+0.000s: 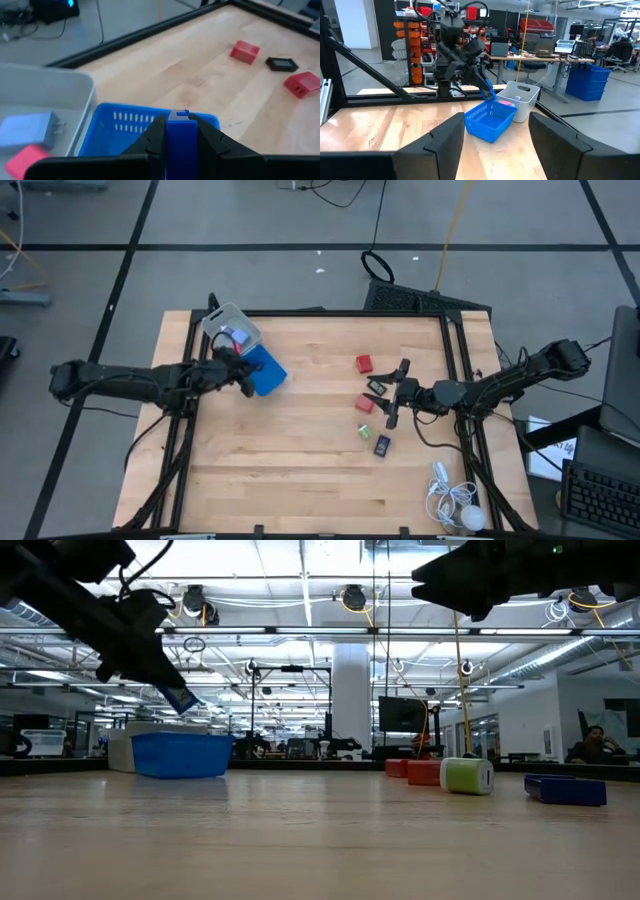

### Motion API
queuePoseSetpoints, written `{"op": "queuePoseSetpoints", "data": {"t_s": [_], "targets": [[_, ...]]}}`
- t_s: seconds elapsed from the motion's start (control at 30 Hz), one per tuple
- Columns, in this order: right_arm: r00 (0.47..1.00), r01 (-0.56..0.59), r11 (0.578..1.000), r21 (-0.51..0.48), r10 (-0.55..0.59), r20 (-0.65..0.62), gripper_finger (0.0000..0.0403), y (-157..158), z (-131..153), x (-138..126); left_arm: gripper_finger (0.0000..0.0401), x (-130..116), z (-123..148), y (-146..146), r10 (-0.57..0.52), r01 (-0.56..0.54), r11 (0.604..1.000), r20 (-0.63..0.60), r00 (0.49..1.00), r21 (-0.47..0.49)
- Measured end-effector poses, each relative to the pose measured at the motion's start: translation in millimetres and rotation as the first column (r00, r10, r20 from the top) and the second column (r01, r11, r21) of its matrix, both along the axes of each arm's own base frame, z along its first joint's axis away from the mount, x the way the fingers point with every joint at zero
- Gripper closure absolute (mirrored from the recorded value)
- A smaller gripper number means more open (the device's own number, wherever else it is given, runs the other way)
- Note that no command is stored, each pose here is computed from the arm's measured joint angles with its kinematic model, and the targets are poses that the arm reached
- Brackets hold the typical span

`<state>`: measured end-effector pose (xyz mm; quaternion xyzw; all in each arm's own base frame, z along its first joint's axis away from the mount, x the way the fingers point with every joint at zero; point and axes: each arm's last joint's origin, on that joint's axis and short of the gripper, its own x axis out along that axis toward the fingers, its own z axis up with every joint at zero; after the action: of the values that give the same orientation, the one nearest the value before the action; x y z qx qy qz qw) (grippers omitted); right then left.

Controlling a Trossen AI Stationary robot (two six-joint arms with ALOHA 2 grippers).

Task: Pick & Place Office items
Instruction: Put the blue digital timer into the blue bin

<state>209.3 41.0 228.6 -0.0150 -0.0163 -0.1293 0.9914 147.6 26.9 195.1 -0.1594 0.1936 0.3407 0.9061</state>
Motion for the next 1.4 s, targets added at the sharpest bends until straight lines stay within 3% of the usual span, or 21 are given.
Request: {"op": "queuePoseSetpoints", "data": {"t_s": [0.37,0.6,0.77,1.07,1.27,1.4], "targets": [[1.0,0.0,1.0,0.001,0.0,0.002,0.019,0.0,0.1,0.0,0.0344,-3.7,-5.7,11.9,0.105,-0.088,0.966,0.061,0.993,-0.241],[1.0,0.0,1.0,0.009,0.0,0.006,0.019,0.0,0.3,0.1,0.0344,5.4,-18.3,17.1,0.13,-0.116,0.928,0.015,0.991,-0.354],[1.0,0.0,1.0,0.01,0.0,0.006,0.019,0.0,0.4,0.1,0.0326,14.5,-23.3,24.0,0.142,-0.12,0.917,0.029,0.989,-0.381],[1.0,0.0,1.0,0.008,0.0,0.006,0.019,0.0,0.5,0.2,0.0344,24.5,-31.6,31.0,0.108,-0.087,0.904,0.028,0.994,-0.42],[1.0,0.0,1.0,0.008,0.0,0.006,0.019,0.0,0.4,0.2,0.0304,26.0,-37.6,33.4,0.123,-0.114,0.895,-0.006,0.992,-0.431],[1.0,0.0,1.0,0.009,0.0,0.006,0.019,0.0,0.4,0.2,0.0307,26.6,-39.5,33.6,0.119,-0.116,0.896,-0.019,0.993,-0.429]]}}
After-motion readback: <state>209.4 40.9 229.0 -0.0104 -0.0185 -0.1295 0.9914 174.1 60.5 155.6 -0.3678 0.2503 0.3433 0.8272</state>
